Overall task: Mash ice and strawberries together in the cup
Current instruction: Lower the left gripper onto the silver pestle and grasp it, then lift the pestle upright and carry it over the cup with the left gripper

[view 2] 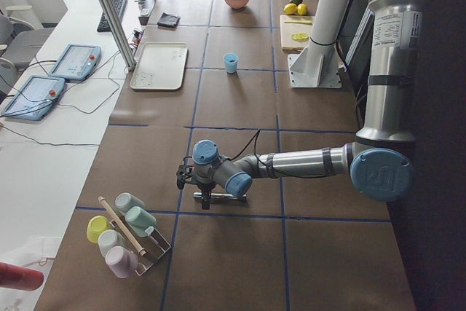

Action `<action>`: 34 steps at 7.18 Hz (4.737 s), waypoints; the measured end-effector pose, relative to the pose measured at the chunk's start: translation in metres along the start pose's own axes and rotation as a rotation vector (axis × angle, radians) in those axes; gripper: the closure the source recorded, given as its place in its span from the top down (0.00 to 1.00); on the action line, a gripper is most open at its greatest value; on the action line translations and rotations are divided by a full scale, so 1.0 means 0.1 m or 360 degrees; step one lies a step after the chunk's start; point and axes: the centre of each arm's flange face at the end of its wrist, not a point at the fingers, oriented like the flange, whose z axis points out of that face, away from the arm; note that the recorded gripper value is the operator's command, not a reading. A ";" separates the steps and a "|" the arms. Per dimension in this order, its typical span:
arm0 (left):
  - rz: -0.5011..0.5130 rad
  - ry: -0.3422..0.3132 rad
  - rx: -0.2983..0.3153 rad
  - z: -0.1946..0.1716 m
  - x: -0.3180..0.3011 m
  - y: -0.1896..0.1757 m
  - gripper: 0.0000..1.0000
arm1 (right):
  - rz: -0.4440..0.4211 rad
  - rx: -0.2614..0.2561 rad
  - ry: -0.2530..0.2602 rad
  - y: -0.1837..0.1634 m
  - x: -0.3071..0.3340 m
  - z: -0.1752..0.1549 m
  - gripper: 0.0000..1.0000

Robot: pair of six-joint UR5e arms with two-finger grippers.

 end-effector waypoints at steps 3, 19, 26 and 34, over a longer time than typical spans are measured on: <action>-0.0003 -0.0006 -0.0009 0.03 -0.02 0.01 1.00 | -0.0004 0.0004 0.0000 0.00 -0.01 -0.01 0.99; 0.0286 0.0419 0.0414 -2.18 1.31 -0.37 0.00 | -0.0038 0.0088 0.0004 -0.07 -0.12 -0.27 0.99; 0.0614 0.0587 0.1434 -3.24 3.27 0.04 0.00 | 0.0105 -0.0024 -0.0019 0.05 -0.03 -0.23 0.99; 0.0607 0.0902 0.2189 -2.05 4.94 0.88 0.00 | 0.0072 -0.0010 -0.0003 -0.07 -0.06 -0.26 0.99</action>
